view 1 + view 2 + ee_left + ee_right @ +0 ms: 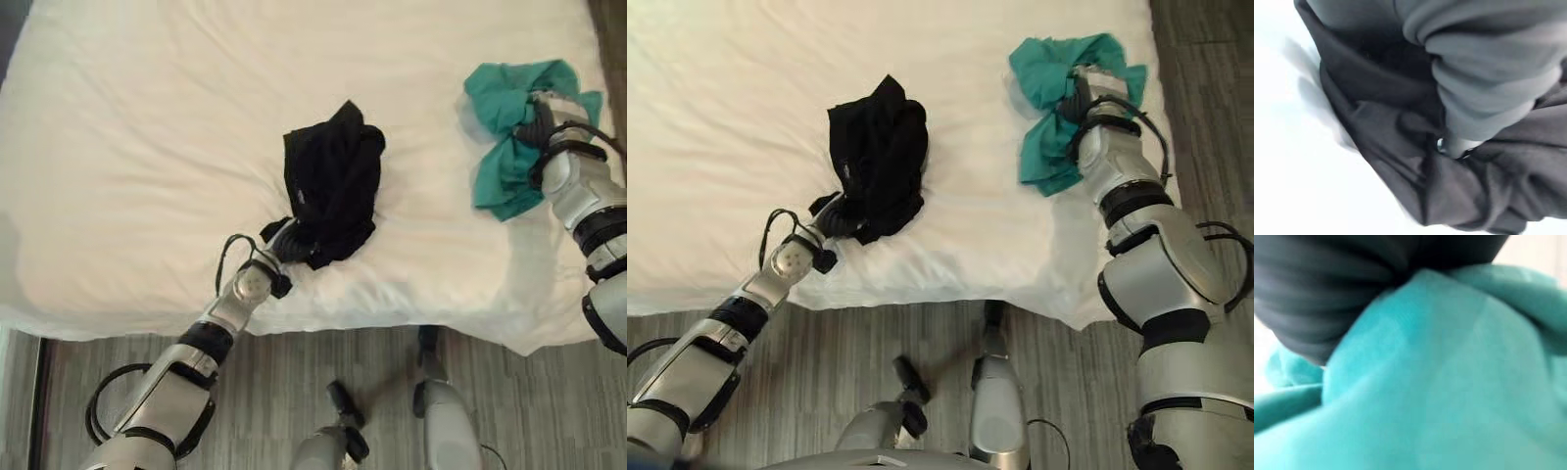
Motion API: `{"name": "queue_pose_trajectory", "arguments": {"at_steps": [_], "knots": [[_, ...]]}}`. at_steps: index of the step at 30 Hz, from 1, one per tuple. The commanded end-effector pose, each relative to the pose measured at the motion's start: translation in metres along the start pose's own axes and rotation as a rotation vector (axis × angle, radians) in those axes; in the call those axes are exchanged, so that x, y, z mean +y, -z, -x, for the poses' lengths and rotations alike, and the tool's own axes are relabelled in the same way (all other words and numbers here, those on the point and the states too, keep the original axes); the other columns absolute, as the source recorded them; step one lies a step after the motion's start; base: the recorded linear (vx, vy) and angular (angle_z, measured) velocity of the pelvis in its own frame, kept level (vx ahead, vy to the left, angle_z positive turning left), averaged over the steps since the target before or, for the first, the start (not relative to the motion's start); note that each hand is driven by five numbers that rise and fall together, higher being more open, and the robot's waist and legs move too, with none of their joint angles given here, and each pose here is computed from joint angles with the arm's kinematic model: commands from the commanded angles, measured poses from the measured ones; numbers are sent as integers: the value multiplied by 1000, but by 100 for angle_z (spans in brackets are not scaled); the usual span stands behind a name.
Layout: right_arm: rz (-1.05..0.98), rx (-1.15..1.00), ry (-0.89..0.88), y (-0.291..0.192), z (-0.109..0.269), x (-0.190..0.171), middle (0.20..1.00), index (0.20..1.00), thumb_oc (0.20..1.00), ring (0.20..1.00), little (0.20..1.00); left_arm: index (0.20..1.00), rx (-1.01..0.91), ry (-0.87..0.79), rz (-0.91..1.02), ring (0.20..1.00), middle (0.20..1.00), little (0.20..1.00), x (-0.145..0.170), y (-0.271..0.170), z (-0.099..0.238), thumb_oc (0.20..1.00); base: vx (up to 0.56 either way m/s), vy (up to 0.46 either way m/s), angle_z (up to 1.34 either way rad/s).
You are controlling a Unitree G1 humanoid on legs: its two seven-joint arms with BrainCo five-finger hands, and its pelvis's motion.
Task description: Pick up bed clothes into laundry basket.
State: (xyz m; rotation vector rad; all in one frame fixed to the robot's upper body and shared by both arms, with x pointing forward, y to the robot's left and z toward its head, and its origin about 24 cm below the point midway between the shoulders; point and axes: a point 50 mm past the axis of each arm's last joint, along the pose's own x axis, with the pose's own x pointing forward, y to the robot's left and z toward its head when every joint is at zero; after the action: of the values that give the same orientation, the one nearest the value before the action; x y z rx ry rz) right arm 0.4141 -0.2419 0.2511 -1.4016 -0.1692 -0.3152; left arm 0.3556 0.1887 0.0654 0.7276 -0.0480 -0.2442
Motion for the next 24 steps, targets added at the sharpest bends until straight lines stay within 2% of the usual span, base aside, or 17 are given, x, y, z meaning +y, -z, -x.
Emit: {"name": "queue_pose_trajectory", "arguments": {"at_steps": [1, 3, 6, 7, 8, 10, 11, 13, 14, 17, 18, 20, 21, 24], "knots": [[-37, -22, 162, 0, -8, -54, 200, 200, 200, 200, 200, 200, 477, 277, -167, 200, 200, 200, -63, 95, 67, 200, 33, 22, -24], [-51, -43, 172, -3, -7, -55, 200, 200, 200, 200, 200, 200, 462, 241, -172, 200, 200, 200, -55, 93, 64, 200, 14, 8, -14], [-78, -112, 231, -3, 2, -64, 200, 200, 200, 200, 200, 200, 329, 71, -99, 200, 200, 200, -25, 70, 51, 200, 11, 13, -2], [-80, -110, 230, -2, 3, -63, 200, 200, 200, 200, 200, 200, 331, 72, -101, 200, 200, 200, -24, 71, 52, 200, 47, 25, 1], [-148, -163, 293, 7, 26, -55, 200, 200, 200, 200, 200, 200, 132, -118, 33, 200, 200, 200, 7, 35, 51, 200, 61, -16, 7], [-182, -160, 296, 14, 37, -45, 200, 200, 200, 200, 200, 200, 108, -155, 73, 200, 200, 200, 12, 31, 56, 200, 18, -62, 7], [-288, -155, 294, 23, 58, -24, 200, 200, 200, 200, 200, 200, 20, -262, 160, 200, 200, 200, 27, 16, 60, 200, 20, -50, 8], [-291, -145, 289, 26, 62, -21, 200, 200, 200, 200, 200, 200, 23, -253, 153, 200, 200, 200, 26, 16, 61, 200, 65, -54, 2], [-464, -113, 268, 37, 101, 11, 200, 200, 200, 200, 200, 200, -61, -372, 242, 200, 200, 200, 36, 3, 74, 200, 73, -75, -9], [-614, -85, 251, 39, 135, 33, 200, 200, 200, 200, 200, 200, -99, -491, 329, 200, 200, 200, 40, -3, 85, 200, 156, 111, -37], [-684, -72, 224, 35, 152, 46, 200, 200, 200, 200, 200, 200, -117, -585, 354, 200, 200, 200, 47, -4, 100, 200, 132, 178, -107], [-685, -71, 222, 35, 153, 46, 200, 200, 200, 200, 200, 200, -114, -584, 353, 200, 200, 200, 47, -4, 101, 200, 57, 116, -137], [-717, -52, 219, 37, 164, 53, 200, 200, 200, 200, 200, 200, -158, -650, 386, 200, 200, 200, 50, -10, 111, 200, 107, 139, -143], [-708, 21, 207, 52, 187, 61, 200, 200, 200, 200, 200, 200, -219, -668, 383, 200, 200, 200, 55, -20, 118, 200, 79, 164, -111]]}}
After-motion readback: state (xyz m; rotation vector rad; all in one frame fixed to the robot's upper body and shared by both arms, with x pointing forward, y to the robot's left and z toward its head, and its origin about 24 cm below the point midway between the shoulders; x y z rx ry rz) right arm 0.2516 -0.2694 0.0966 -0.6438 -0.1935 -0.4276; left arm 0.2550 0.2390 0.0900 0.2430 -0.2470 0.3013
